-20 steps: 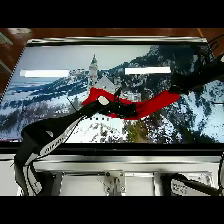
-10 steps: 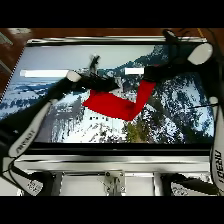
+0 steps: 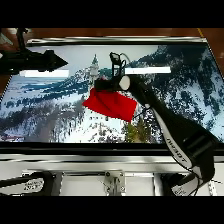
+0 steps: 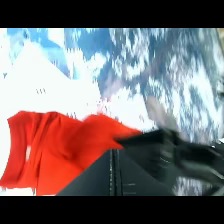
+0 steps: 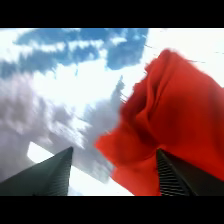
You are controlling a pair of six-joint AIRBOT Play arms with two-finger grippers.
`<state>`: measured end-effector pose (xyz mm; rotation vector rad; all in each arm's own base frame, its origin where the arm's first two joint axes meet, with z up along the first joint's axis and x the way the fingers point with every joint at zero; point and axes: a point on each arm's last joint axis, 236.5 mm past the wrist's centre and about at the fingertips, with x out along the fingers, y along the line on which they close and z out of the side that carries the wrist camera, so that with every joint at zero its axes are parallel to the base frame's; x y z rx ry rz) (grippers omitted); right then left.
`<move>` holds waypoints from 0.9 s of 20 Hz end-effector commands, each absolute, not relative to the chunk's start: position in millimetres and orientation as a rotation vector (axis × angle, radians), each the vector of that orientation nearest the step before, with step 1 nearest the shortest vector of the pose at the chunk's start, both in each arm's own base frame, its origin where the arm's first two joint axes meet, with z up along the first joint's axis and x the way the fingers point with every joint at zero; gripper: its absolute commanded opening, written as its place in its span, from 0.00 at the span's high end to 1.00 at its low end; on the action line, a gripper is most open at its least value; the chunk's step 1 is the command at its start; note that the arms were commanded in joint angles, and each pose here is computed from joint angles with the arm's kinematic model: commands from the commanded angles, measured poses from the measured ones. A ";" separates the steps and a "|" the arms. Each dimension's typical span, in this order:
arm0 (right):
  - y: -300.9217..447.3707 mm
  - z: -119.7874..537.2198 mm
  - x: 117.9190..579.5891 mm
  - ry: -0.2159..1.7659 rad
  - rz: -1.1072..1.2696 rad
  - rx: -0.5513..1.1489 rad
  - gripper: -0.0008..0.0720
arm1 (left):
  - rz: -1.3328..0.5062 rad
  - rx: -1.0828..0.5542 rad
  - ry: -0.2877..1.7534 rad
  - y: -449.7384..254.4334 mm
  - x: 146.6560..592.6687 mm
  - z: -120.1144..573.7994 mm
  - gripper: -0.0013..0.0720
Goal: Fold the shirts.
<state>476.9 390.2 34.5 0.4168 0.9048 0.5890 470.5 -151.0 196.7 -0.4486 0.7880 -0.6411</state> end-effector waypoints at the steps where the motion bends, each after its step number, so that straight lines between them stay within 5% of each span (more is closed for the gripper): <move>1: 424.3 35.3 502.5 0.791 0.524 0.722 0.11 | -0.728 -0.371 0.867 -158.3 434.1 197.4 0.92; 4: 404.5 49.2 504.1 0.816 0.529 0.697 0.11 | -0.762 -0.342 0.858 -173.2 431.0 198.2 0.92; 7: 329.4 36.9 482.9 0.982 0.511 0.339 0.11 | -0.766 -0.339 0.853 -176.1 431.3 198.9 0.92; 10: 178.5 0.2 441.5 1.321 0.250 -0.018 0.06 | -0.762 -0.326 0.851 -173.5 432.0 197.6 0.92; 13: 139.4 -36.5 402.9 1.557 0.256 0.253 0.06 | -0.734 -0.292 0.865 -166.8 433.5 190.4 0.92; 15: 155.4 -53.3 406.4 1.529 0.290 0.519 0.06 | -0.732 -0.294 0.866 -166.5 433.5 190.5 0.92; 18: 170.5 -87.5 409.0 1.481 0.255 0.628 0.06 | -0.732 -0.294 0.865 -166.4 433.3 190.9 0.92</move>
